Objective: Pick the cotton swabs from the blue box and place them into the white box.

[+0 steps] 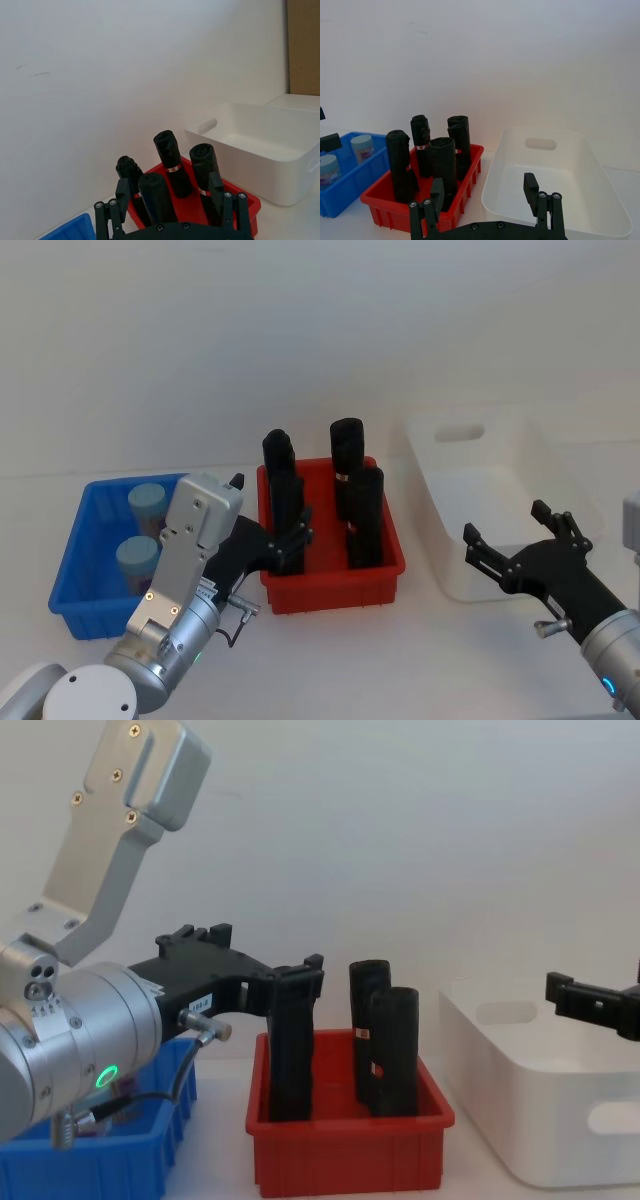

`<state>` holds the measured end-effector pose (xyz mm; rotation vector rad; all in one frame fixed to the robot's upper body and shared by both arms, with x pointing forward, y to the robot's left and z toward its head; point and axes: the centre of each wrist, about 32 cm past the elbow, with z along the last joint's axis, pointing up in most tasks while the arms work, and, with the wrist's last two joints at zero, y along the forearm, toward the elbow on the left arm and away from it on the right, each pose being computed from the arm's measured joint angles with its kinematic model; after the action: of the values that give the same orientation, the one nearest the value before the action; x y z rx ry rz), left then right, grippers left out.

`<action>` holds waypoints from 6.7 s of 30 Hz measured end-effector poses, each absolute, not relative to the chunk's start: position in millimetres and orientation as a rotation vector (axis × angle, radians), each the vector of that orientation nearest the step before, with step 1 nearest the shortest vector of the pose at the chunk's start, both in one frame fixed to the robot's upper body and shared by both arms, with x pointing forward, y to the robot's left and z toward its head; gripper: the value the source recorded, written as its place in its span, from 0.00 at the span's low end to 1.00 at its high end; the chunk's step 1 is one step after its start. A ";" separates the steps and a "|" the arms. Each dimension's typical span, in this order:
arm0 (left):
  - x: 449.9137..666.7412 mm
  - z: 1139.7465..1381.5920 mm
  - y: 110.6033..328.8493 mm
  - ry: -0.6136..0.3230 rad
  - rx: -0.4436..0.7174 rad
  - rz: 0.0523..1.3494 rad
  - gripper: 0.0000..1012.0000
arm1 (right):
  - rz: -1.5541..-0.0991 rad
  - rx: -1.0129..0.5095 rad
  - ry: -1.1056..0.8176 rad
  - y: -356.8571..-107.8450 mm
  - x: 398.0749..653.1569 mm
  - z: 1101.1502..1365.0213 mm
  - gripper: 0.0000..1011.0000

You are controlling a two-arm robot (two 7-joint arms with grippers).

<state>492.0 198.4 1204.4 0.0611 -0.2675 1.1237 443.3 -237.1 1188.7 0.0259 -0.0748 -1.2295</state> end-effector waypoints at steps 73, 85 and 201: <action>492.1 1204.5 198.5 -0.268 0.061 1.124 0.99 | -1.230 0.026 -0.075 -237.1 443.3 1188.7 0.99; 495.6 1206.7 209.8 -0.242 0.046 1.152 0.99 | -1.229 0.026 -0.075 -237.1 443.3 1188.7 0.99; 568.7 1238.9 301.8 0.004 0.189 1.223 0.66 | -1.230 0.026 -0.075 -237.1 443.3 1188.7 0.99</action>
<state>568.7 301.8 1238.9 0.1894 0.0035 1.2231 443.3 -237.1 1188.7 0.0260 -0.0749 -1.2296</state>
